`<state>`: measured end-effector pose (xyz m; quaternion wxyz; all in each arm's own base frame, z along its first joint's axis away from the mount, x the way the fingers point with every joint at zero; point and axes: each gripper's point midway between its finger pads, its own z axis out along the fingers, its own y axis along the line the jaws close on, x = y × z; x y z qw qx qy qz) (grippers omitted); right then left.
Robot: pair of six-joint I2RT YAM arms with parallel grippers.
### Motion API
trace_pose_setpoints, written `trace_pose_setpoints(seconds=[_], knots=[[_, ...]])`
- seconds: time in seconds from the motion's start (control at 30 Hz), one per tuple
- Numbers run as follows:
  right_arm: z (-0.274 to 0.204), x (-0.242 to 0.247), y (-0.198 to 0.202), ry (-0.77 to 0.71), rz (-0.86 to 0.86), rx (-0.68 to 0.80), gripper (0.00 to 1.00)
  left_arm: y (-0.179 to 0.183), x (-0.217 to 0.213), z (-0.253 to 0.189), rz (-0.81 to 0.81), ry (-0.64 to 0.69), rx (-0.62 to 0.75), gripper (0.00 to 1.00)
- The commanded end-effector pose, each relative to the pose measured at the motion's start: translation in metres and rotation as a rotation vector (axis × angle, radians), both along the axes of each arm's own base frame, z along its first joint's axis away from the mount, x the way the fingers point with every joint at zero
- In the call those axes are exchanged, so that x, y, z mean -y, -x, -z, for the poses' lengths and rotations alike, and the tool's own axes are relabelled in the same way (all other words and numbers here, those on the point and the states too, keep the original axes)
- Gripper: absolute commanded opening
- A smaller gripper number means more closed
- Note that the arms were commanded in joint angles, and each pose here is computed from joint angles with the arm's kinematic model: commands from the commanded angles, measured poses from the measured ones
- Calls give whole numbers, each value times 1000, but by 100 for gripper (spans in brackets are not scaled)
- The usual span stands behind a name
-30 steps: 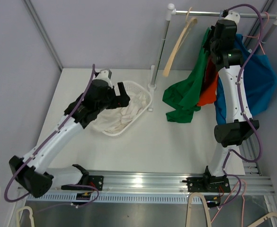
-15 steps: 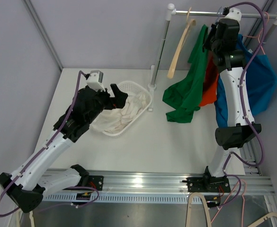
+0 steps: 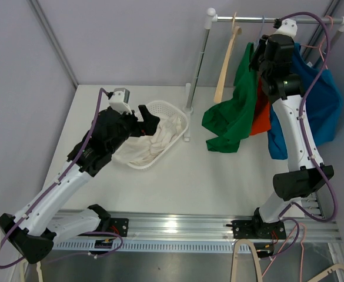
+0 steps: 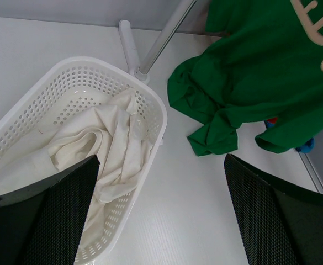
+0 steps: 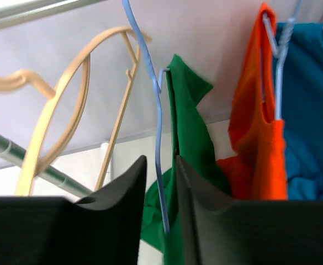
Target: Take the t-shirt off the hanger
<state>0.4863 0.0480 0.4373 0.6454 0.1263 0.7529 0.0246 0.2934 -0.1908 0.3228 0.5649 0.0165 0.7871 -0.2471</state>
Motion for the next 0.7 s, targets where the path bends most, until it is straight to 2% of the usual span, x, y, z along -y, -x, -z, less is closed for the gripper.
trace_pose_setpoints(seconds=[0.0, 0.07, 0.33, 0.43, 0.5, 0.67], knots=[[-26, 8, 1, 20, 35, 59, 34, 4, 5, -11, 29, 18, 43, 99], [-31, 11, -5, 32, 49, 82, 39, 4, 5, -9, 32, 15, 40, 99], [-20, 19, -53, 55, 69, 76, 43, 7, 2, -7, 32, 5, 48, 100], [-29, 18, -59, 52, 65, 107, 44, 6, 4, -8, 39, 11, 51, 100], [-28, 17, -66, 57, 64, 113, 48, 5, 6, -7, 45, 12, 49, 99], [-33, 16, -76, 50, 54, 146, 49, 1, 11, -3, 53, 3, 36, 99]])
